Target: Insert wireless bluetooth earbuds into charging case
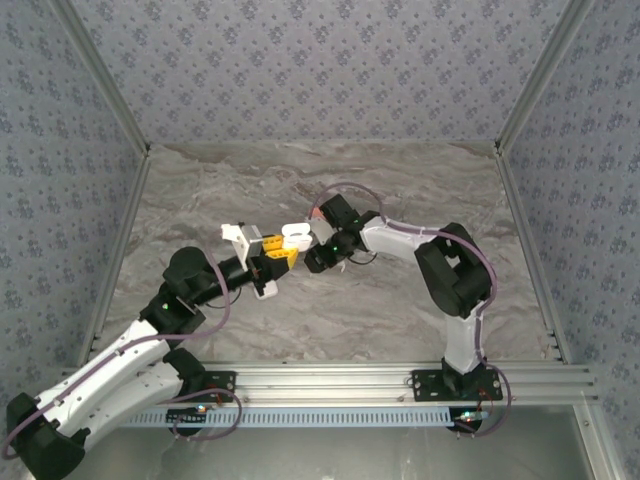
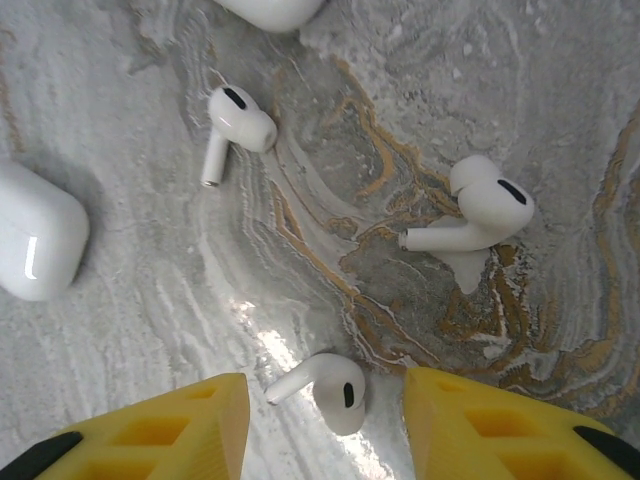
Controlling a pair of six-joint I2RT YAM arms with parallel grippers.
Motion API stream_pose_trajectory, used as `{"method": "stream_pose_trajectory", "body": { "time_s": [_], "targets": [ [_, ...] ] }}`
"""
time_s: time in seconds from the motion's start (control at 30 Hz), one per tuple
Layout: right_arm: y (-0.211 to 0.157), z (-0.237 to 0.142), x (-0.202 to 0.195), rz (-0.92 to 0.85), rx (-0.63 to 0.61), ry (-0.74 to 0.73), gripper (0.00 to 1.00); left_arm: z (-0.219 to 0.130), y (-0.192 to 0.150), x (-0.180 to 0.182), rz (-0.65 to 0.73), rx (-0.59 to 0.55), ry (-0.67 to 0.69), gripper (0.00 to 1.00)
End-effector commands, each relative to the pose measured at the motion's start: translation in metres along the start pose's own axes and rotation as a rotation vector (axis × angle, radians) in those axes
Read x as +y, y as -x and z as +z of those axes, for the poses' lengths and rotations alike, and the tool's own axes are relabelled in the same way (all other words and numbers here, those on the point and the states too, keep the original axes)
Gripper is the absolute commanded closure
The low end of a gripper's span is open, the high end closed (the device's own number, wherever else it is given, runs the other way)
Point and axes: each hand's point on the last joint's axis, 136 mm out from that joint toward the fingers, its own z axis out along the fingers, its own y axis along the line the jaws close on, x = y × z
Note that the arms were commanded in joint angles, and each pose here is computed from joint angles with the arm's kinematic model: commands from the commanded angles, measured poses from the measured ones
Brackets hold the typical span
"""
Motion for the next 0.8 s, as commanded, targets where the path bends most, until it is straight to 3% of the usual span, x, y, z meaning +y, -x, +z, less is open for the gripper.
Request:
{"method": "stream_pose_trajectory", "body": {
  "time_s": [0.0, 0.4, 0.77],
  "targets": [
    [-0.004, 0.007, 0.003, -0.018, 0.040, -0.001, 0.54, -0.001, 0.003, -0.001, 0.012, -0.012, 0.003, 1.00],
    [-0.018, 0.022, 0.007, -0.036, 0.107, 0.000, 0.61, 0.003, 0.003, 0.001, 0.012, -0.005, 0.006, 1.00],
    [-0.030, 0.016, 0.006, -0.042, 0.127, -0.010, 0.78, 0.004, 0.002, 0.003, 0.012, 0.000, 0.011, 1.00]
  ]
}}
